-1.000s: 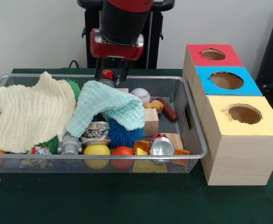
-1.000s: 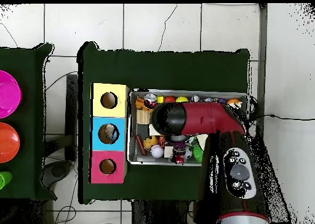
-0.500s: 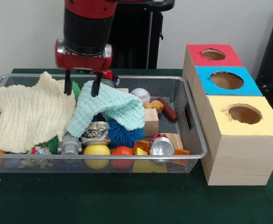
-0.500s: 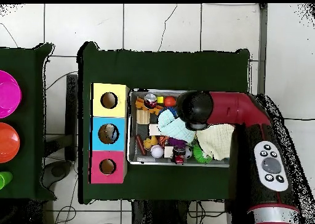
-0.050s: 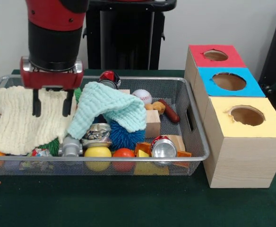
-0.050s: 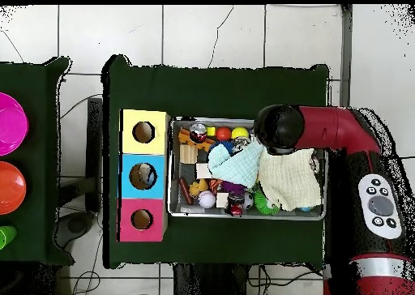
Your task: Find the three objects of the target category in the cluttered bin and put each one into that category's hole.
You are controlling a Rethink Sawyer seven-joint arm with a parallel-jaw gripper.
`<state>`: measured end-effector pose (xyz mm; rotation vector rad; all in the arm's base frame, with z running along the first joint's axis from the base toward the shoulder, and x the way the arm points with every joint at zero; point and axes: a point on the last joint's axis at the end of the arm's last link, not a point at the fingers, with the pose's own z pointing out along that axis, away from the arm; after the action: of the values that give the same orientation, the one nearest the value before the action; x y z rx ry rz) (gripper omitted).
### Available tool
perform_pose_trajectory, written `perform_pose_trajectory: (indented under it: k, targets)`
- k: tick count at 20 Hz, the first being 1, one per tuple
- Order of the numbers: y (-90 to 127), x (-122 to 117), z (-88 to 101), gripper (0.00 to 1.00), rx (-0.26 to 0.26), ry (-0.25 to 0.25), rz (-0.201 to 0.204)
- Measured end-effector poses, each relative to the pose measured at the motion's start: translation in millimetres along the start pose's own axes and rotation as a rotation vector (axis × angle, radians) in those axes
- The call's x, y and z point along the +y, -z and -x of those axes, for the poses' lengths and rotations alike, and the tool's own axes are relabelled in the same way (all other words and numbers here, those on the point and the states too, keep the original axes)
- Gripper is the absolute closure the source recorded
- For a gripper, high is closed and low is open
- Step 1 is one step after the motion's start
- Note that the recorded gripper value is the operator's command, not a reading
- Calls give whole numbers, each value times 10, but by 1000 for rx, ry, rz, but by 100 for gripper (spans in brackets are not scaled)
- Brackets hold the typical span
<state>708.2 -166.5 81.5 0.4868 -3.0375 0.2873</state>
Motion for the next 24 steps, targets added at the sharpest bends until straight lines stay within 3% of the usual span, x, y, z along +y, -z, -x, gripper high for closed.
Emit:
perform_pose_trajectory:
  k: [3, 9, 16, 24]
  targets:
    - [-89, -84, 45, 0, 18, 60, -18]
    - [-386, -189, 79, 0, 118, 175, -38]
    - [-610, -153, 140, 0, 188, 210, -50]
    - [-731, -8, 175, 0, 277, 216, -20]
